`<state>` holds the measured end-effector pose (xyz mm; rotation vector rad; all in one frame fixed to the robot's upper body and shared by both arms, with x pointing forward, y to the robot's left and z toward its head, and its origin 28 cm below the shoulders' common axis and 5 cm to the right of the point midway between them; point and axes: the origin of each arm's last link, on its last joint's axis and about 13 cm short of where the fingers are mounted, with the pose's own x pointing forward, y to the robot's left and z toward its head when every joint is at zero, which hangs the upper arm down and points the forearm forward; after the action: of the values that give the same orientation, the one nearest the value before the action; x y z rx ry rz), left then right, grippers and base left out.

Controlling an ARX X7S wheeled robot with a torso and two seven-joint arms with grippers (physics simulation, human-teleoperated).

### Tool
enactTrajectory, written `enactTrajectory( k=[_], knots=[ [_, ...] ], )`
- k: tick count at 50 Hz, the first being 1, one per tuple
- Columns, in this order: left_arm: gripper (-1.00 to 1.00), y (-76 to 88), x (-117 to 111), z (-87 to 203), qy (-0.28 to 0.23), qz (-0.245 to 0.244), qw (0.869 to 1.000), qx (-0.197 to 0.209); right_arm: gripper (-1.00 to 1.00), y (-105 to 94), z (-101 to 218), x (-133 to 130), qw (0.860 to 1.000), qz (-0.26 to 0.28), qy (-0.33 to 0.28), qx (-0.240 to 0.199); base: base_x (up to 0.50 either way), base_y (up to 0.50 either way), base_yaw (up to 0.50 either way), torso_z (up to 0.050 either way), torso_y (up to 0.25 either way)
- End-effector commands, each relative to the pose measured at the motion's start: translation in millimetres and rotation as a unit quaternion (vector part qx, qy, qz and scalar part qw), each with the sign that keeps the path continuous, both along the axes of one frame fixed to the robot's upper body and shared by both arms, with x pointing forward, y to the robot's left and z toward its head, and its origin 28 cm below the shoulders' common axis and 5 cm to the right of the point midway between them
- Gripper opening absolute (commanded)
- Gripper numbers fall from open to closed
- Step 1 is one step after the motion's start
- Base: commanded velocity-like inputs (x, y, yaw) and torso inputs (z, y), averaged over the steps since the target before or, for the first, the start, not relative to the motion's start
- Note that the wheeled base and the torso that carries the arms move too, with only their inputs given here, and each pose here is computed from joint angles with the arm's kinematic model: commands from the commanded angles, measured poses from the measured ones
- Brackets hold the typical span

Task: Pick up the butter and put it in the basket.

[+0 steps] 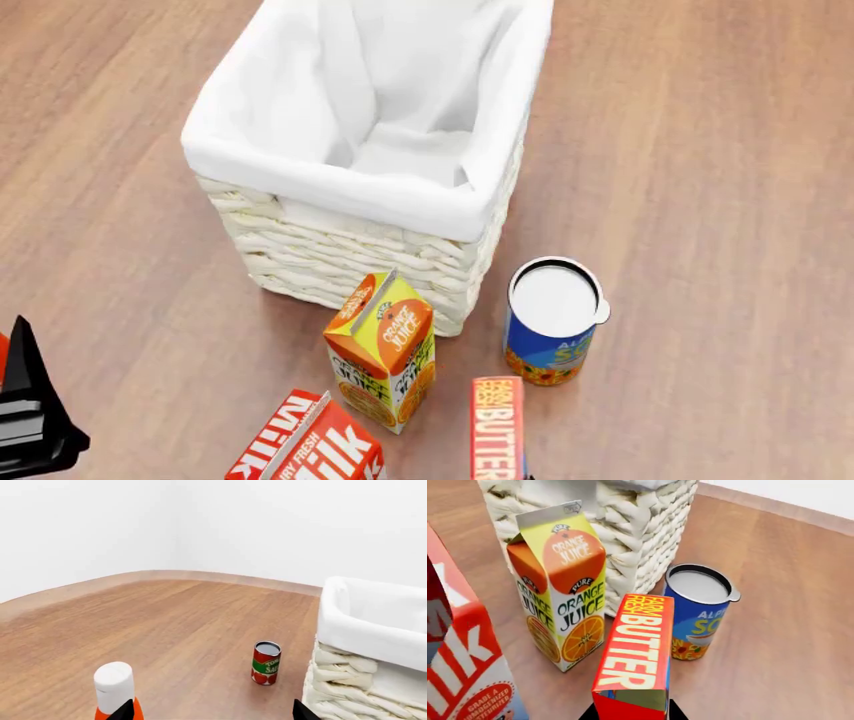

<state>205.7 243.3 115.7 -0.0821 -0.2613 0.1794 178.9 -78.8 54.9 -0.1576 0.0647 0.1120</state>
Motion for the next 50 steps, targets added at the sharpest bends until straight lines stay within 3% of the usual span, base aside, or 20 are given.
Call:
enactTrajectory(
  k=[1, 15, 24, 33, 42, 50],
  knots=[
    [1.00, 0.2, 1, 0, -0.001, 0.001, 1.000, 0.000, -1.00, -8.8, 28, -27, 0.997, -0.029, -0.060, -0.027, 0.00, 0.00, 0.00, 0.000, 0.000],
    [1.00, 0.1, 4, 0, -0.003, 0.000, 1.000, -0.002, -1.00, -33.8, 50, -63, 0.989, -0.108, -0.095, -0.036, 0.00, 0.00, 0.00, 0.000, 0.001],
    [1.00, -1.0, 5, 1, -0.003, 0.001, 1.000, -0.003, -1.00, -49.8, 70, -64, 0.983, -0.135, -0.111, -0.048, 0.00, 0.00, 0.00, 0.000, 0.001],
    [1.00, -2.1, 6, 0, -0.003, 0.002, 1.000, -0.006, -1.00, -67.4, 86, -44, 0.982, -0.147, -0.108, -0.051, 0.00, 0.00, 0.00, 0.002, 0.000],
    [1.00, -3.4, 6, 0, -0.004, 0.004, 1.000, -0.008, -1.00, -69.2, 114, -6, 0.987, -0.112, -0.092, -0.076, 0.00, 0.00, 0.00, 0.000, 0.001],
    [1.00, -3.9, 7, 0, -0.005, 0.004, 1.000, -0.011, -1.00, -76.0, 143, 27, 0.993, -0.084, -0.075, -0.040, 0.00, 0.00, 0.00, 0.000, 0.001]
  ],
)
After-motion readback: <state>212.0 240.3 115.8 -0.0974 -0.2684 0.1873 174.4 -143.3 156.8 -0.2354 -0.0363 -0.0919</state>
